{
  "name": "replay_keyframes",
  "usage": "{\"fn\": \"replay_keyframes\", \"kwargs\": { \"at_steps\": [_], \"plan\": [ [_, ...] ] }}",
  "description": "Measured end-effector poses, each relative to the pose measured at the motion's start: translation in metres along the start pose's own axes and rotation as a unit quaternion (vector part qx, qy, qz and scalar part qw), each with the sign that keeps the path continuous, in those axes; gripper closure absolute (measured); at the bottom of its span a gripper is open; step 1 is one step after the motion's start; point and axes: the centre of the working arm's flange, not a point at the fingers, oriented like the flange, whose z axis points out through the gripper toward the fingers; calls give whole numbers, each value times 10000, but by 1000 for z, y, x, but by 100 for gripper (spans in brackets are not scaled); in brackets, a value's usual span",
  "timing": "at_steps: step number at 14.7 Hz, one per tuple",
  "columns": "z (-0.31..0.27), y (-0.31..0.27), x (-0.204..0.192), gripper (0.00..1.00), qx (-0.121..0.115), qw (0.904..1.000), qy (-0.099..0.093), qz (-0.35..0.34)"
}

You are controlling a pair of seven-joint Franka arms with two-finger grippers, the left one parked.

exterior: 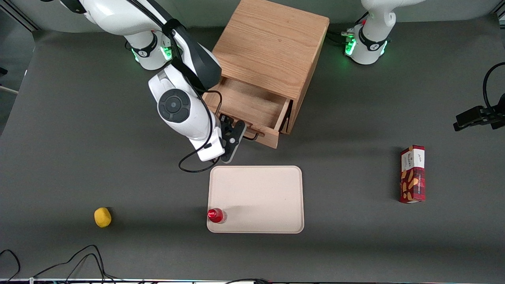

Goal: Open upper drawer
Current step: 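Pull the handle with the right gripper, sliding the upper drawer outward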

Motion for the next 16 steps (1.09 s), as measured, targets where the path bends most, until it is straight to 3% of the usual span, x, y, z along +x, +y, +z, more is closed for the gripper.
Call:
{"fn": "replay_keyframes", "kwargs": {
  "at_steps": [16],
  "plan": [
    [-11, 67, -12, 0, -423, 9980, 380, 267]
  ]
}}
